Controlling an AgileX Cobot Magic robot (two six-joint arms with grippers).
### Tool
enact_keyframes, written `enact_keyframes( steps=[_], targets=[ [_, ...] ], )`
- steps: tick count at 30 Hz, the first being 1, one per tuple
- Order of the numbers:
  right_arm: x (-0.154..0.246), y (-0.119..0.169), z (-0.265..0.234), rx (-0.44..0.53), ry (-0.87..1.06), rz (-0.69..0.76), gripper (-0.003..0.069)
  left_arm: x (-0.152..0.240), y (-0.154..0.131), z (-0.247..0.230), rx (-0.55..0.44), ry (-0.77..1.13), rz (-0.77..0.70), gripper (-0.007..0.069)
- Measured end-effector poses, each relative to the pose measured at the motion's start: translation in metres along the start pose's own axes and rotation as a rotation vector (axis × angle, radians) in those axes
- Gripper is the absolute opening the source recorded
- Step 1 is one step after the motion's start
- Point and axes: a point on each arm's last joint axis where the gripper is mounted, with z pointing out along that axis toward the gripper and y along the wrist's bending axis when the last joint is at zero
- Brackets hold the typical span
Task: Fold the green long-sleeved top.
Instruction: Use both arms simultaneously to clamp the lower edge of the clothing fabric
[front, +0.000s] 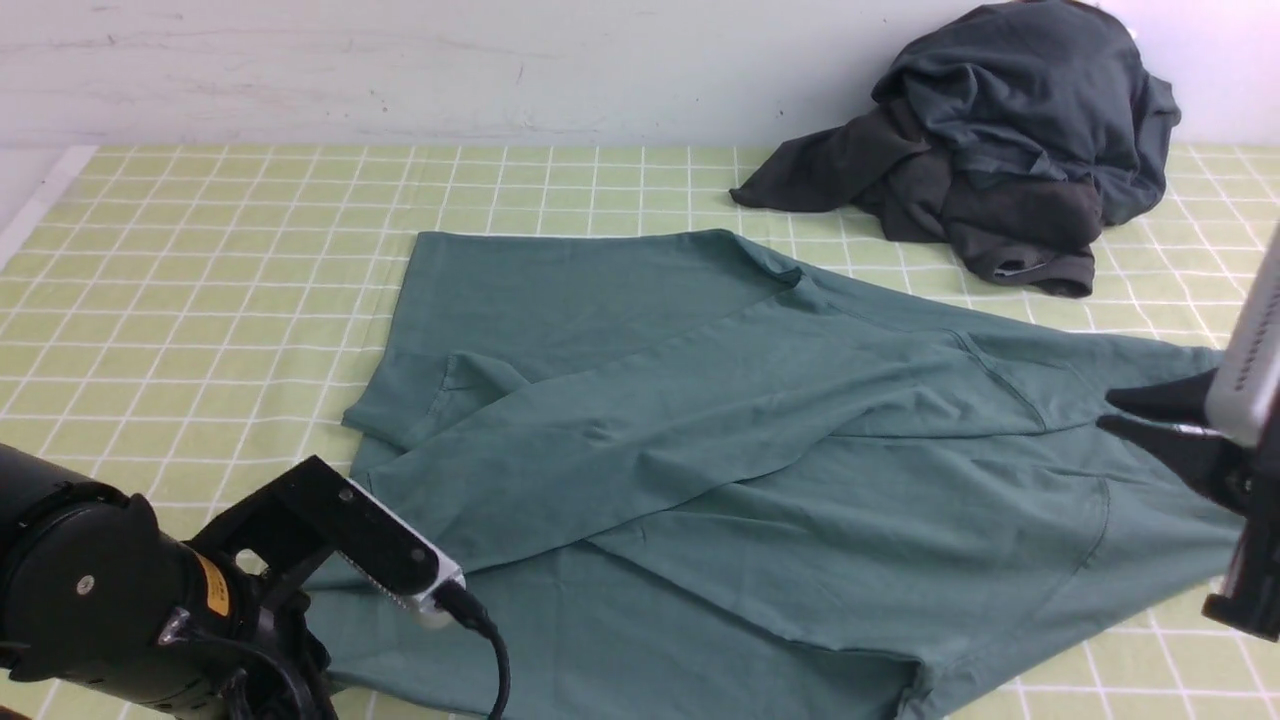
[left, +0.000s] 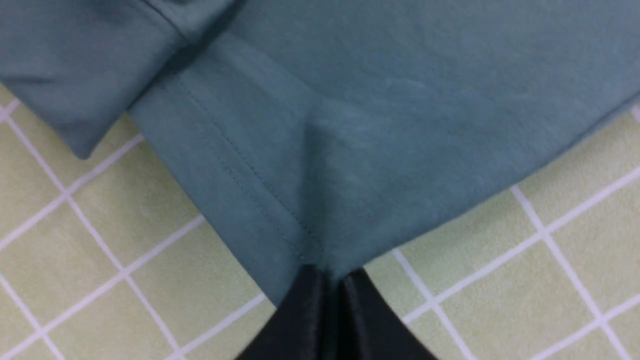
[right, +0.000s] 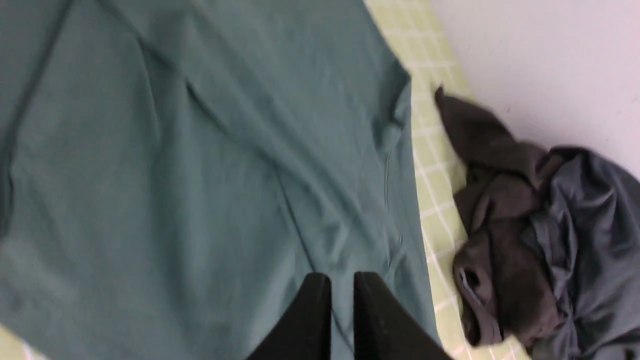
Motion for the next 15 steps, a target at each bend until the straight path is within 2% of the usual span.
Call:
enact_keyframes(
  steps=[3, 4, 6, 11, 15],
  targets=[
    [0.017, 0.003, 0.019, -0.075, 0.123, -0.091, 0.0151, -0.002, 0.0, 0.0, -0.005, -0.019, -0.03, 0.0009],
    [0.029, 0.008, 0.034, -0.147, 0.203, -0.143, 0.0192, -0.002, 0.001, 0.0, -0.005, -0.021, -0.041, 0.0009],
    [0.043, 0.013, 0.05, -0.223, 0.28, -0.184, 0.0233, -0.002, 0.0, 0.0, -0.005, -0.021, -0.044, 0.0009],
    [0.066, 0.025, 0.079, -0.345, 0.391, -0.243, 0.0265, -0.002, 0.0, 0.0, -0.003, -0.021, -0.047, 0.0009],
    [0.078, 0.031, 0.096, -0.395, 0.427, -0.27, 0.0266, -0.002, 0.0, 0.0, -0.003, -0.024, -0.049, 0.0009]
  ],
)
